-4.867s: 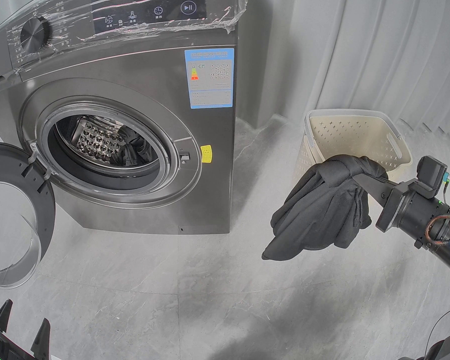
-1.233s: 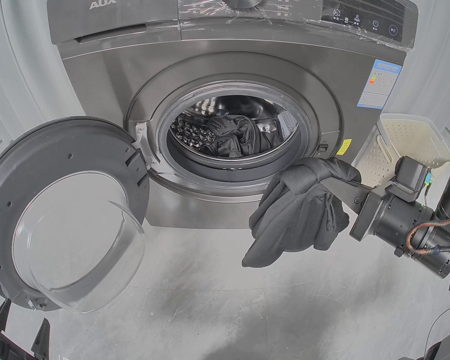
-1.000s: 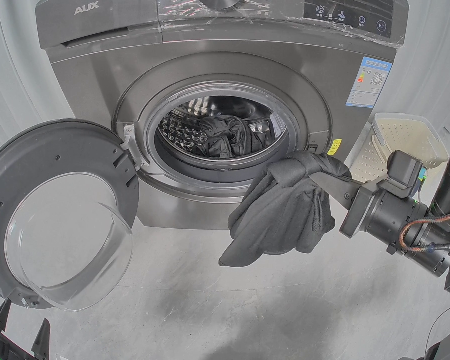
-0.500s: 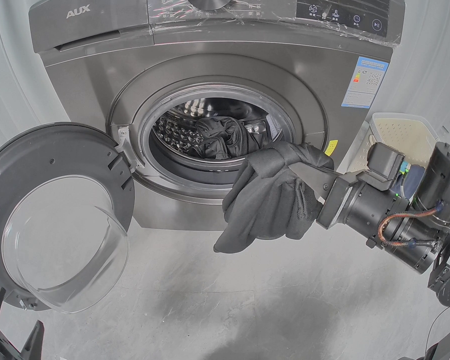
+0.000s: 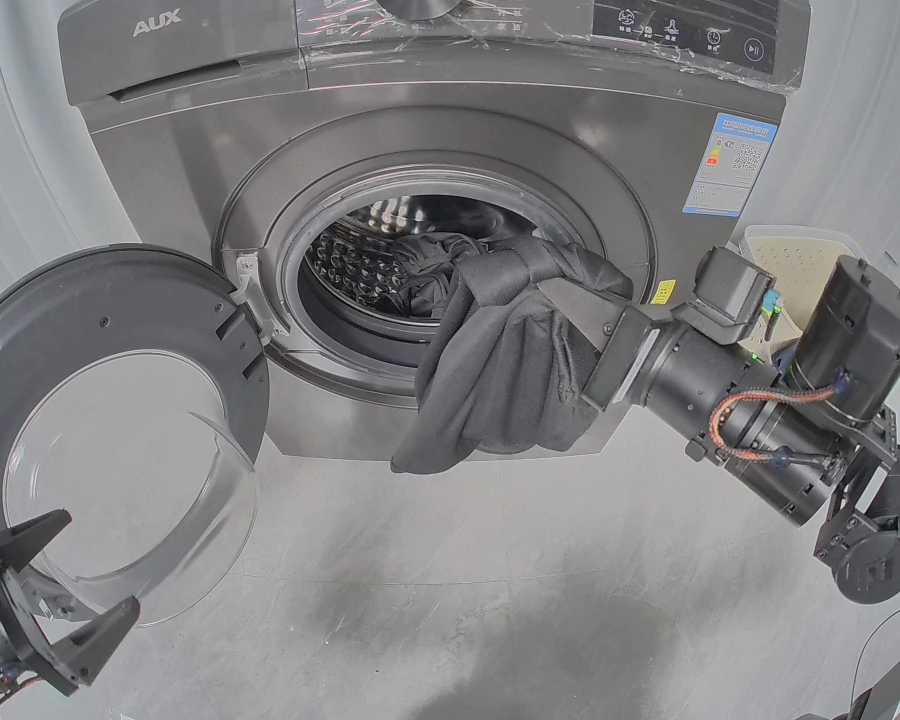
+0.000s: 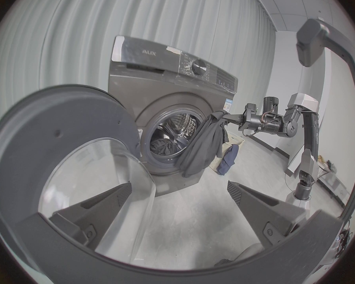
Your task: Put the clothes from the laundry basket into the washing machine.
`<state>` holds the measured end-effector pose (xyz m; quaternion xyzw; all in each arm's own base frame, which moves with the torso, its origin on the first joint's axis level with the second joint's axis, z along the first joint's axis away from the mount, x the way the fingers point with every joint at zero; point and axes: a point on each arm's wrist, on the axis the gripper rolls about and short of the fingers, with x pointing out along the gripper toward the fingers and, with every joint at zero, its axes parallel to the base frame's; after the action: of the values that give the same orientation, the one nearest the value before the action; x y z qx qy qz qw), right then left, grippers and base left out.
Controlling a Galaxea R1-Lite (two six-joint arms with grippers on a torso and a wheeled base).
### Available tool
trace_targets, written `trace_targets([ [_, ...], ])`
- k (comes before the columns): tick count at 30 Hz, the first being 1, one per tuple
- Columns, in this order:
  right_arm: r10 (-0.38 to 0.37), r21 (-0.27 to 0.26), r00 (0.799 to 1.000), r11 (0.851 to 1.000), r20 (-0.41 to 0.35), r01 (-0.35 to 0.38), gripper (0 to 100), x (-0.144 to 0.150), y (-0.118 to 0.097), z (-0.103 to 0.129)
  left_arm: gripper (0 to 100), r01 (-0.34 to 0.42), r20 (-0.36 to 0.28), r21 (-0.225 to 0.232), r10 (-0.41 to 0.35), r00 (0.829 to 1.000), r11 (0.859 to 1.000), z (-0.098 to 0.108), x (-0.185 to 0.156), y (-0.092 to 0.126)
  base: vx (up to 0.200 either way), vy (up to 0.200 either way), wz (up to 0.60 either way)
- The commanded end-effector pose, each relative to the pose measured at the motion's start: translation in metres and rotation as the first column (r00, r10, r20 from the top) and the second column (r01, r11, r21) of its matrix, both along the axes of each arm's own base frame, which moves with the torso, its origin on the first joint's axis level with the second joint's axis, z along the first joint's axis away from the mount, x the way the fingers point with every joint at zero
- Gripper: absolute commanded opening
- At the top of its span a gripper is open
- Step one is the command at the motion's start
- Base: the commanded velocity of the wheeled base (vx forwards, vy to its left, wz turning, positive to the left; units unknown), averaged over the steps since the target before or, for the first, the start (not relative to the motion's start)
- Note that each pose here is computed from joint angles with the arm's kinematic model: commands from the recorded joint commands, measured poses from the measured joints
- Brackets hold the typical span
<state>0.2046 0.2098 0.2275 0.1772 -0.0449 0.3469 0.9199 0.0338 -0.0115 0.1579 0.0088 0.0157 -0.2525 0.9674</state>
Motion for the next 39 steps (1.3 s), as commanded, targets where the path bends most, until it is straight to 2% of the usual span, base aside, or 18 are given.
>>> trace_targets([
  [1,0.015,0.026,1.000,1.000,0.026,-0.016,0,0.006,0.013,0.004,100,0.163,-0.190,0.002,-0.160,0.969,0.987,-0.004,0.071,-0.017,0.000,0.000,0.00],
  [2,0.015,0.025,1.000,1.000,0.025,-0.016,0,0.006,0.013,0.004,100,0.169,-0.196,0.000,-0.165,0.966,0.986,-0.004,0.072,-0.017,0.000,0.000,0.00],
  [3,0.015,0.026,1.000,1.000,0.026,-0.016,0,0.006,0.013,0.004,100,0.215,-0.229,-0.013,-0.212,0.950,0.977,-0.006,0.083,-0.025,0.000,0.000,0.00],
  [4,0.015,0.026,1.000,1.000,0.024,-0.016,0,0.006,0.013,0.004,100,0.220,-0.234,-0.016,-0.218,0.948,0.975,-0.006,0.083,-0.026,0.000,0.000,0.00],
  [5,0.015,0.024,1.000,1.000,0.024,-0.016,0,0.005,0.013,0.003,100,0.258,-0.256,-0.039,-0.259,0.931,0.965,-0.007,0.094,-0.035,0.000,0.000,0.00],
  [6,0.013,0.025,1.000,1.000,0.025,-0.014,0,0.005,0.013,0.004,100,0.278,-0.264,-0.048,-0.281,0.923,0.959,-0.008,0.100,-0.040,0.000,0.000,0.00],
  [10,0.014,0.028,1.000,1.000,0.023,-0.015,0,0.004,0.012,0.004,100,0.311,-0.286,-0.050,-0.312,0.906,0.949,-0.017,0.121,-0.056,0.000,0.000,0.00],
  [15,0.014,0.024,1.000,1.000,0.019,-0.015,0,0.003,0.011,0.003,100,0.311,-0.291,-0.041,-0.309,0.905,0.949,-0.026,0.141,-0.066,0.000,0.000,0.00],
  [20,0.014,0.029,1.000,0.999,0.024,-0.015,0,0.001,0.008,0.005,100,0.346,-0.310,-0.046,-0.343,0.887,0.937,-0.034,0.160,-0.081,0.000,0.000,0.00],
  [25,0.028,0.027,0.999,0.999,0.021,-0.029,0,-0.003,0.010,0.004,100,0.369,-0.299,-0.047,-0.366,0.881,0.928,-0.034,0.176,-0.095,0.000,0.000,0.00],
  [32,0.039,0.023,0.999,0.999,0.018,-0.039,0,-0.006,0.012,0.003,100,0.377,-0.310,-0.049,-0.373,0.874,0.925,-0.039,0.197,-0.106,0.000,0.000,0.00],
  [35,0.039,0.023,0.999,0.999,0.018,-0.039,0,-0.006,0.012,0.003,100,0.375,-0.313,-0.049,-0.371,0.874,0.926,-0.042,0.206,-0.110,0.000,0.000,0.00],
  [39,0.044,0.025,0.999,0.999,0.017,-0.044,0,-0.007,0.013,0.003,100,0.369,-0.288,-0.050,-0.367,0.884,0.928,-0.046,0.219,-0.115,0.000,0.000,0.00],
])
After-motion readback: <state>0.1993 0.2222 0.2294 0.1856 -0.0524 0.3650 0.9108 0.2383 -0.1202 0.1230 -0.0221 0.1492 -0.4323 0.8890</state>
